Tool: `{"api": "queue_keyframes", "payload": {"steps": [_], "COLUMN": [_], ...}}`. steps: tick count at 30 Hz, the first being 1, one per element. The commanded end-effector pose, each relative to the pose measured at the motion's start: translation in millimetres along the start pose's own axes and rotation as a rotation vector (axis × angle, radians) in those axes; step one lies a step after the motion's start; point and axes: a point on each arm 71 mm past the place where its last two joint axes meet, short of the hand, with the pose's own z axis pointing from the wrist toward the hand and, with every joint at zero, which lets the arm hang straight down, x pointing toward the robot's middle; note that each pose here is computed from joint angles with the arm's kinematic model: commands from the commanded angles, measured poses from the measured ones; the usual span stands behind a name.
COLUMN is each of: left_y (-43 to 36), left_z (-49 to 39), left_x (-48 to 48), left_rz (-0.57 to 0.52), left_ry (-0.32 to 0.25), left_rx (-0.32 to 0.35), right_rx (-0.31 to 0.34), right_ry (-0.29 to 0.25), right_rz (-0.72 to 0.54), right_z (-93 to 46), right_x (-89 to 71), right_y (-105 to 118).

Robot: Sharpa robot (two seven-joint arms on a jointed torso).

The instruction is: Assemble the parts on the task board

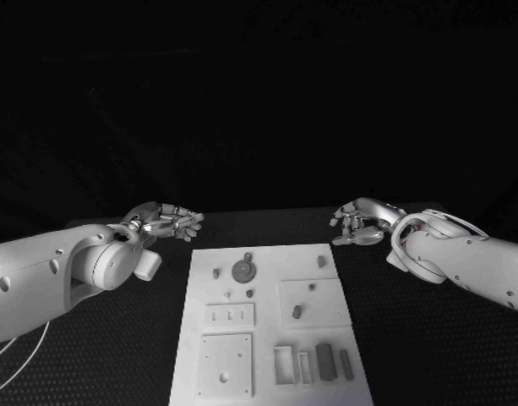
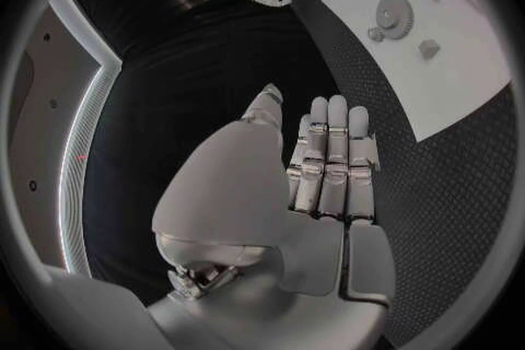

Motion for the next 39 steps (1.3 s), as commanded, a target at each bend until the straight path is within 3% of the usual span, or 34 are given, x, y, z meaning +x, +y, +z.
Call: {"api": "queue_keyframes", "payload": {"steps": [1,12,34,39], "left_y": [0.2,1.8,2.8,2.9], "left_z": [0.5,0.2,-1.1,-1.7], "left_x": [2.9,4.8,2.5,2.4], "left_rz": [0.000,-0.002,-0.001,-0.001], "left_ry": [0.023,0.032,0.029,0.031], "left_rx": [0.014,0.010,0.007,0.007], "right_rx": [-0.010,0.015,-0.013,-0.011], "right_ry": [0.061,0.120,0.166,0.169], "right_rz": [0.008,-0.016,-0.007,-0.005], "right_z": [0.5,2.0,1.1,1.7], "right_x": [11.5,45.5,60.1,69.5], "right_y": [-0.9,-10.8,-4.1,-2.5]}}
